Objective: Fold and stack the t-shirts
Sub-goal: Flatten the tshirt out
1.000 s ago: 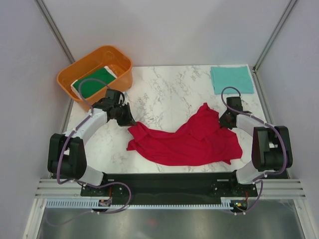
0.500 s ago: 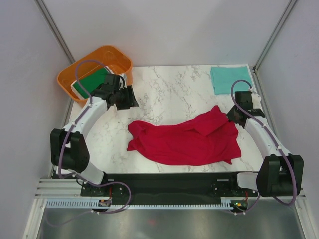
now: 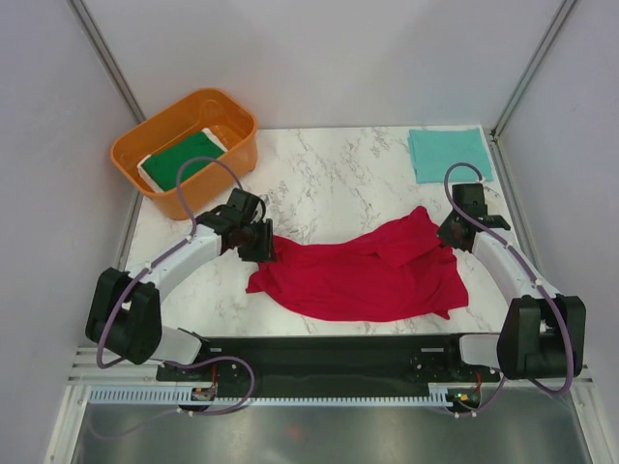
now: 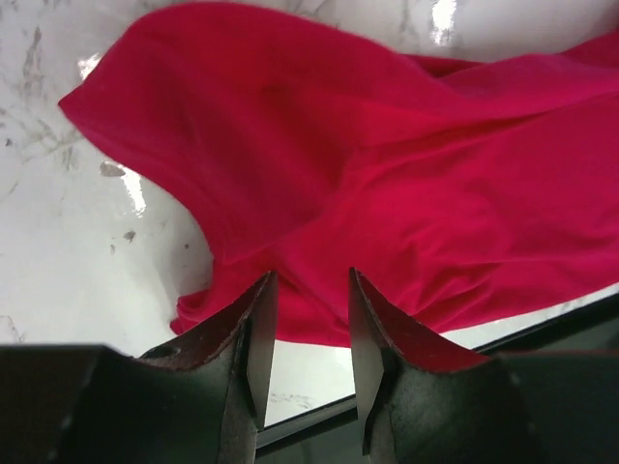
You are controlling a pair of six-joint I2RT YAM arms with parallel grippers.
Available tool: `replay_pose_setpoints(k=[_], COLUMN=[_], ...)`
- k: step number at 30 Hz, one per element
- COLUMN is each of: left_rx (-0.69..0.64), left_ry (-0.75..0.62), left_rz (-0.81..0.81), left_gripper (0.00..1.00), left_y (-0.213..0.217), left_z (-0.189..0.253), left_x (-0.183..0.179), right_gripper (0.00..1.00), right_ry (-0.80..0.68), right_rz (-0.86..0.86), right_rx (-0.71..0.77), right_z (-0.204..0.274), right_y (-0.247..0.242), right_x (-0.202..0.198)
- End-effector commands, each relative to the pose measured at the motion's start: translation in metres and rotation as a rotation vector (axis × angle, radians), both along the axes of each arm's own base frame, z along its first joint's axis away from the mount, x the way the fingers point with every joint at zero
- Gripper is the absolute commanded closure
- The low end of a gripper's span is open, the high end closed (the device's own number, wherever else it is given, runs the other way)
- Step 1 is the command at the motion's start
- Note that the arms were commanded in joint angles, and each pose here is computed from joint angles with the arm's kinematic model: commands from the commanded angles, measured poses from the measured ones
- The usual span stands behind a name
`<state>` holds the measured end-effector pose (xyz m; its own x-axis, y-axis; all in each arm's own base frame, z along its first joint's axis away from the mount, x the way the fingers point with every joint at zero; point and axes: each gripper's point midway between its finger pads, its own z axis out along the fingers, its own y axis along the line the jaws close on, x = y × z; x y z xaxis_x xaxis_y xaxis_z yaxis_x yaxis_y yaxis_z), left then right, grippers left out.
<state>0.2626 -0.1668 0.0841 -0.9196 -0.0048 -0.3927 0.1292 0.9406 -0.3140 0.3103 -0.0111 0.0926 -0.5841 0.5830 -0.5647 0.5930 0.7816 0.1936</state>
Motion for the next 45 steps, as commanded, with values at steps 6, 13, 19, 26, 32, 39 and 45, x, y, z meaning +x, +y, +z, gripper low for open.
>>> replay_pose_setpoints(k=[6,13,19,26,32,39,45], left_rx=[0.096,0.173,0.218,0.282,0.327,0.325,0.333], left_ry=[-0.073,-0.046,-0.026,-0.021,-0.023,-0.006,-0.026], left_rz=[0.041,-0.066,-0.138,-0.123,-0.114,-0.144,-0.155], left_gripper=[0.58,0.61,0.61,0.6,0.6,0.57,0.88], left_y=[0.025,0.024,0.017,0.025,0.029,0.021,0.019], left_z=[-0.005,-0.018,-0.028,-0.036,-0.039,-0.044,-0.04], left_x=[0.001,-0.009,-0.006,-0.001,0.007,0.016,0.02], right_gripper=[1.0,0.96,0.96,0.96,0.95,0.91,0.79], right_ry=[-0.028,-0.036,-0.041,-0.051,-0.048,-0.027,-0.022], right_rz=[0.05,0.079,0.107,0.122,0.125,0.107,0.083], right_rx=[0.021,0.029,0.054,0.067,0.068,0.045,0.036], right_z=[-0.001,-0.003,-0.008,-0.006,-0.007,-0.014,-0.017], right_y=[0.007,0.01,0.017,0.02,0.021,0.015,0.012], right_x=[0.006,0.01,0.011,0.013,0.013,0.012,0.012])
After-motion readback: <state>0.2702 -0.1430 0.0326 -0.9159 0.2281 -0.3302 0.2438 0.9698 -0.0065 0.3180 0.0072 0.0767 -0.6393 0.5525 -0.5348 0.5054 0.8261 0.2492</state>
